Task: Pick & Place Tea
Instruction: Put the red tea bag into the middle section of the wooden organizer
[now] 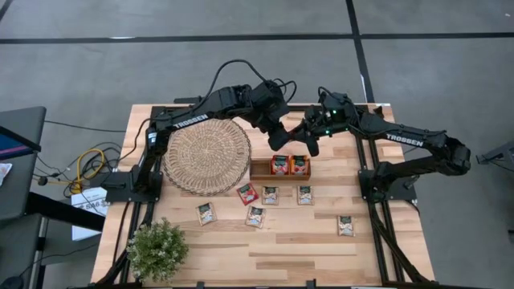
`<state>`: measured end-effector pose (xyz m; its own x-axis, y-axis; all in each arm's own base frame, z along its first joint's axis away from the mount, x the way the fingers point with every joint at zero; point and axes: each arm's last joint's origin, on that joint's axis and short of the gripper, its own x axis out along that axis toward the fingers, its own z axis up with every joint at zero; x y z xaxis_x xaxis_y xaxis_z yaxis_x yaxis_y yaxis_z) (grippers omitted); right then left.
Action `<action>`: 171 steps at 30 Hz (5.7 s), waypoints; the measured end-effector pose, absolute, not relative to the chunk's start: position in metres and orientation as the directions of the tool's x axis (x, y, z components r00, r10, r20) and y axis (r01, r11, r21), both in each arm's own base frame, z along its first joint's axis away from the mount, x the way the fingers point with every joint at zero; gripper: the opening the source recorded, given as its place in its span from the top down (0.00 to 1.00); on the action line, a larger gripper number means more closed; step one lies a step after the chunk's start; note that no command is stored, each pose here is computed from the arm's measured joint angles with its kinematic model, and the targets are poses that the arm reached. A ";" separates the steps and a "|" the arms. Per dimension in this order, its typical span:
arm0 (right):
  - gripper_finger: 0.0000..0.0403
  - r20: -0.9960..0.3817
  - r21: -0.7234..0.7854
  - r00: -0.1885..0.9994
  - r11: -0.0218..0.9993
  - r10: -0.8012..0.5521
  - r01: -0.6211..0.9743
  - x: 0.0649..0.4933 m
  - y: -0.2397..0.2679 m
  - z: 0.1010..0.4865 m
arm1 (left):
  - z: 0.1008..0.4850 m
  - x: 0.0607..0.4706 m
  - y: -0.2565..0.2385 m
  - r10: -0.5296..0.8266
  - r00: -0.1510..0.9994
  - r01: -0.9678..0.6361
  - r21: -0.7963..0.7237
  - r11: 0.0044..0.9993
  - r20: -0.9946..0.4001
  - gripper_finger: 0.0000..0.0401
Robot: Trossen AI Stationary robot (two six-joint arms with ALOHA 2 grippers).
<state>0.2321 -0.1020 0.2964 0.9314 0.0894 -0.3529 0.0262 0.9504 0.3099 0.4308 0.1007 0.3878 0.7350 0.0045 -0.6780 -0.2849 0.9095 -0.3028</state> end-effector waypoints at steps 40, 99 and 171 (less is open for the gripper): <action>1.00 -0.489 0.366 0.857 0.852 -0.166 0.374 0.238 -0.040 0.225 | 0.379 0.416 0.113 0.319 0.551 -0.469 0.030 0.883 -0.771 0.72; 0.97 -0.545 0.304 0.777 0.789 -0.315 0.534 0.262 -0.029 0.140 | 0.268 0.264 0.076 0.125 0.931 -0.224 -0.268 0.937 -0.341 0.73; 0.74 -0.439 0.256 0.796 0.790 -0.418 0.556 0.114 0.004 0.268 | 0.208 0.248 0.041 -0.204 0.818 -0.217 -0.616 0.757 -0.539 0.73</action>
